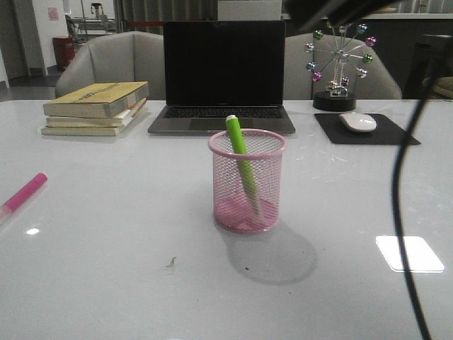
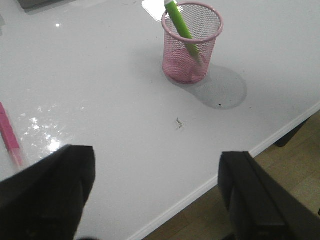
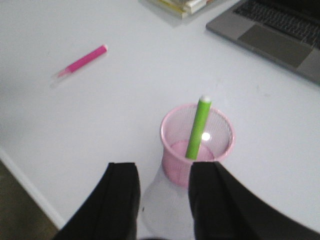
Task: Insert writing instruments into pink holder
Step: 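Withdraw the right gripper and move the left gripper over the pink marker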
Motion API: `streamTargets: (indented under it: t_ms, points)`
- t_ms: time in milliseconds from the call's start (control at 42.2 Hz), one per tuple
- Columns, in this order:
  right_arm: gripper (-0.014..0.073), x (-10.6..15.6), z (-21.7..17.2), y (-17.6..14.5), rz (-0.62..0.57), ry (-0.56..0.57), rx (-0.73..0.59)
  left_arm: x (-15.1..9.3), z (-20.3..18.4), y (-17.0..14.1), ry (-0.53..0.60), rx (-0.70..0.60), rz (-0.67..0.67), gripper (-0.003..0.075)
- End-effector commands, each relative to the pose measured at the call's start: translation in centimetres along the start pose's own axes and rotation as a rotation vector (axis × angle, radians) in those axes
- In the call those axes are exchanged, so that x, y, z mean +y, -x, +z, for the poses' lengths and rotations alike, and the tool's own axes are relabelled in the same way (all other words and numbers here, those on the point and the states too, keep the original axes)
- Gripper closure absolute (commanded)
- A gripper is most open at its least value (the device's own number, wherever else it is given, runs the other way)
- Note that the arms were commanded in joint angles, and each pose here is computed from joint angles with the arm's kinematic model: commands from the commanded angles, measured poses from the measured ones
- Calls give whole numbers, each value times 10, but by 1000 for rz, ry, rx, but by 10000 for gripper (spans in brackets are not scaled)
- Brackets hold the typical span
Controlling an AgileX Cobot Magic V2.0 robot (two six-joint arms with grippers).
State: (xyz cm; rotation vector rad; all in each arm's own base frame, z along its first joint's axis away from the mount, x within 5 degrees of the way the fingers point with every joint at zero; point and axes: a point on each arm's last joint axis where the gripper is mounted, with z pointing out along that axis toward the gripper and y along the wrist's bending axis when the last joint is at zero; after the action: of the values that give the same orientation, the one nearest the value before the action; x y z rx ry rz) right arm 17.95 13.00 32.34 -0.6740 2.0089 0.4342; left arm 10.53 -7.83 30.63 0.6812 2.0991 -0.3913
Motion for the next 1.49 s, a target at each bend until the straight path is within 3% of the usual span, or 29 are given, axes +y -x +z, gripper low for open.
streamTargets:
  t_ms: [0,213,593,996,1470]
  points:
    - [267,1,-23,-4,28,2,-37,1,-1,11,6,-40,-42,159]
    - [277,0,-40,-38,53,-10,19,28,15,17,170,165,-149,159]
    - [277,-9,-44,-47,76,-57,73,106,73,48,362,266,-334,159]
    - [277,-9,-44,-47,76,-57,73,184,168,58,299,404,-427,159]
    - [277,-9,-44,-47,76,-57,73,223,240,48,297,463,-440,159]
